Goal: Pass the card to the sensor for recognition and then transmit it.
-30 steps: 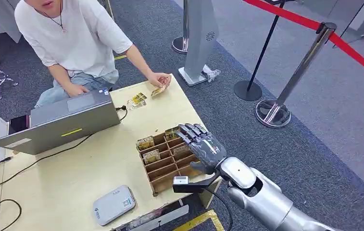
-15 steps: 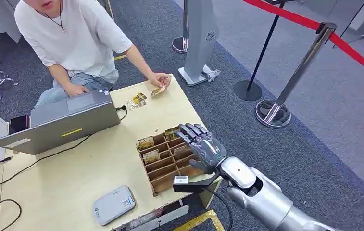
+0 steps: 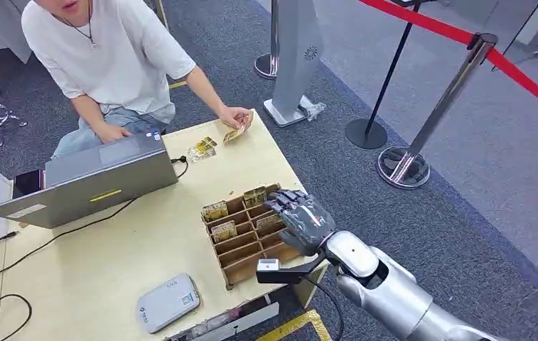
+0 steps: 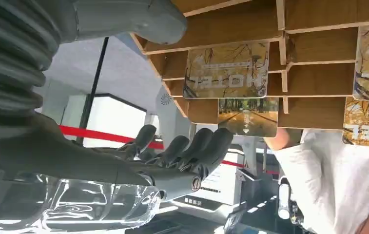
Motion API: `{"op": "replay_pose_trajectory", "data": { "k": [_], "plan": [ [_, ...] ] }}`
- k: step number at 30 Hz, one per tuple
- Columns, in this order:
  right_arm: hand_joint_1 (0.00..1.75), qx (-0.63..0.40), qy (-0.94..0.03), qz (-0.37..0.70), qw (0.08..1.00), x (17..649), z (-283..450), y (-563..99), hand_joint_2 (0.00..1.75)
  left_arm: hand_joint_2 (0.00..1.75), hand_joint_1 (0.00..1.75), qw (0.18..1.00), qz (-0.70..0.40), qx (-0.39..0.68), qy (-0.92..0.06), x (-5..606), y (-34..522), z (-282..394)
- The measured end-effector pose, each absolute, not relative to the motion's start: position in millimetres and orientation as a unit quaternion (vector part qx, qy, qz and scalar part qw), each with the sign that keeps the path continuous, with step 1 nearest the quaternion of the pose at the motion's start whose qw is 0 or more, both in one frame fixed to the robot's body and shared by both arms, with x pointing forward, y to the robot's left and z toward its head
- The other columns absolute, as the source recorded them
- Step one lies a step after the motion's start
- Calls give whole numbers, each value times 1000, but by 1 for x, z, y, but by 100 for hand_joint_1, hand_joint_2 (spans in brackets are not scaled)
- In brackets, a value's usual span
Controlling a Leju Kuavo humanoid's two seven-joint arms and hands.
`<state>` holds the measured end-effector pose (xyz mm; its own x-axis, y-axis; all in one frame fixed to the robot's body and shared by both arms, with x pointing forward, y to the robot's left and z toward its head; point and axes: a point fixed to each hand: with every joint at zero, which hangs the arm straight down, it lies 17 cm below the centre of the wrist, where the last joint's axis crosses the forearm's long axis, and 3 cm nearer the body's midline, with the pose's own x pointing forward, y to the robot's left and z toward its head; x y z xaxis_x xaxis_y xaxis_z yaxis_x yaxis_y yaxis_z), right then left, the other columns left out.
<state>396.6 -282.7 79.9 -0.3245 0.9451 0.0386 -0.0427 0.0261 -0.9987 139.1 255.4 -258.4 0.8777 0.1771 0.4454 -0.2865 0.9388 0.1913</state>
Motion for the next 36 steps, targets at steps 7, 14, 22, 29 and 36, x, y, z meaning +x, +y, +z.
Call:
{"op": "replay_pose_trajectory", "data": {
  "k": [7, 14, 22, 29, 36],
  "plan": [
    [75, -393, -574, 577, 428, 397, 80, -283, 175, 0, 0, 961, 120, 127, -216, 140, 256, -258],
    [75, -390, -576, 579, 426, 396, 79, -280, 175, 0, 0, 961, 119, 126, -216, 140, 255, -258],
    [68, -383, -577, 585, 423, 399, 76, -276, 175, 0, 0, 960, 119, 126, -218, 143, 255, -258],
    [80, -377, -576, 591, 420, 404, 73, -270, 175, 0, 0, 960, 120, 126, -219, 144, 255, -257],
    [136, -373, -575, 597, 417, 409, 70, -265, 175, 0, 0, 960, 119, 126, -220, 146, 255, -257]
  ]
}}
